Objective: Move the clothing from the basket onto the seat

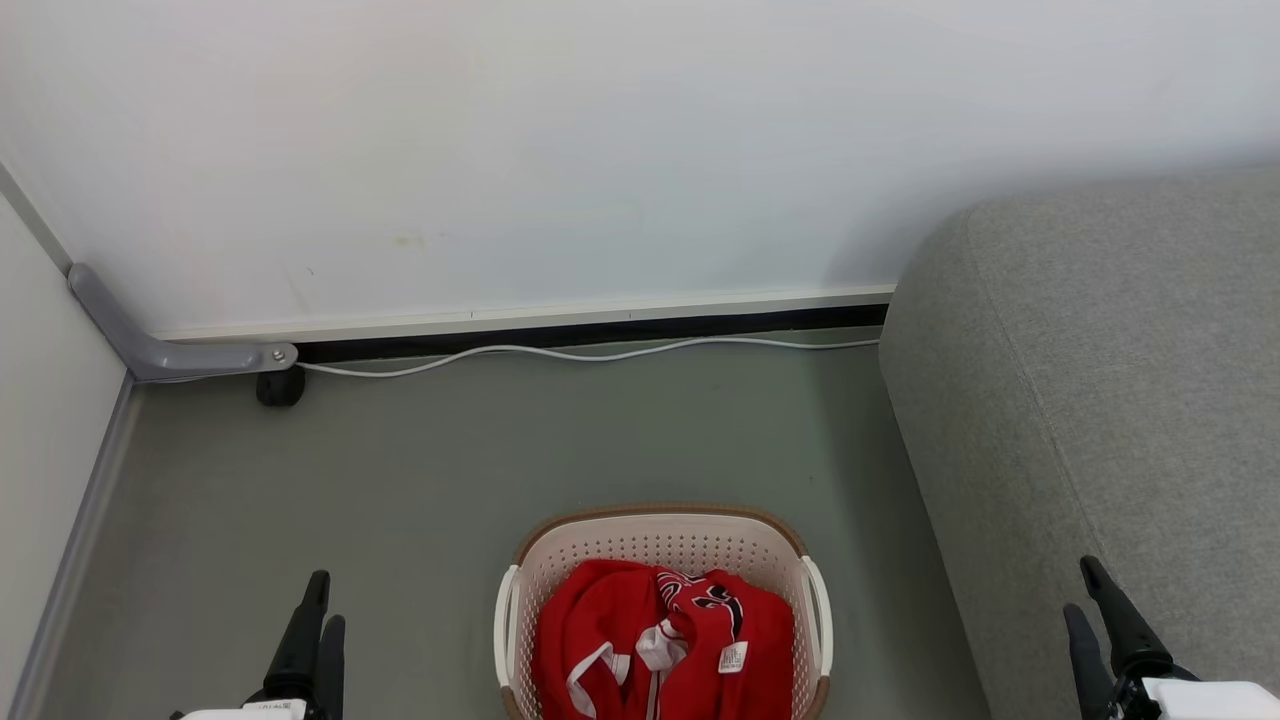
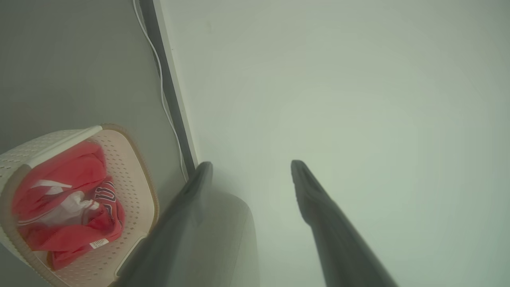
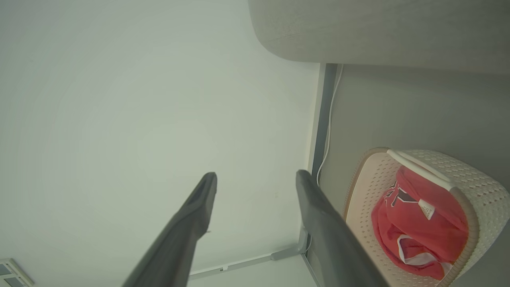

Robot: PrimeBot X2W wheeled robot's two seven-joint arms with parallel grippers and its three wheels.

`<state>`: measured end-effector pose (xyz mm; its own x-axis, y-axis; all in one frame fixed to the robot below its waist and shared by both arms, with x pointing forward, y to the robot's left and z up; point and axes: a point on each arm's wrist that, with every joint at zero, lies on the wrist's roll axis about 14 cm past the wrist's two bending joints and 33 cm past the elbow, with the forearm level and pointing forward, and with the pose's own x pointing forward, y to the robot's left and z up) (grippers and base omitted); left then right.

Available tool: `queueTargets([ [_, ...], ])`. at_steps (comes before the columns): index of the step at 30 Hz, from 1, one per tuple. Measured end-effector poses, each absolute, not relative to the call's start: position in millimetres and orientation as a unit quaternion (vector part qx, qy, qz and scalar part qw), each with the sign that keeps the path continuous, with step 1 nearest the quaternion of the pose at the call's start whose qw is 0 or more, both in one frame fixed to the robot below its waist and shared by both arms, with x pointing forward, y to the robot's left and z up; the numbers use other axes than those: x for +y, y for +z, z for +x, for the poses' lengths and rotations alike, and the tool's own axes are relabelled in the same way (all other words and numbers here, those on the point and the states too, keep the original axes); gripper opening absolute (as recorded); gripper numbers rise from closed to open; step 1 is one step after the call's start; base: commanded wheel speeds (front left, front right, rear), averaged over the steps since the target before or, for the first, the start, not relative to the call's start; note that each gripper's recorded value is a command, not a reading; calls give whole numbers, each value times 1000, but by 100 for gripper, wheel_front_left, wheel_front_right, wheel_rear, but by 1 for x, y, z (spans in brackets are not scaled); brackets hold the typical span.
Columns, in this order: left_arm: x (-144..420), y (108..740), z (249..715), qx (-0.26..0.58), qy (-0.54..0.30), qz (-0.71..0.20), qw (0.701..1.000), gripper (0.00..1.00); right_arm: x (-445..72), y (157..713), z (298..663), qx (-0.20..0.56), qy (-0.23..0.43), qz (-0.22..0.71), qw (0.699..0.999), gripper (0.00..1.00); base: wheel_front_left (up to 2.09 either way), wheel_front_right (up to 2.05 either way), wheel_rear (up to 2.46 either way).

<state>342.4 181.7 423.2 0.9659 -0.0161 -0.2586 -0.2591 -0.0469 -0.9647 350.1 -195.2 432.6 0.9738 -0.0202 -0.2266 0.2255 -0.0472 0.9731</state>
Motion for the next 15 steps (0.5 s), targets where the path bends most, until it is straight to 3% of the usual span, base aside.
queueTargets([
  [15,181,429,349,88,86,-696,708,100,-199,441,357,65,-80,689,717,100,0,0,0],
])
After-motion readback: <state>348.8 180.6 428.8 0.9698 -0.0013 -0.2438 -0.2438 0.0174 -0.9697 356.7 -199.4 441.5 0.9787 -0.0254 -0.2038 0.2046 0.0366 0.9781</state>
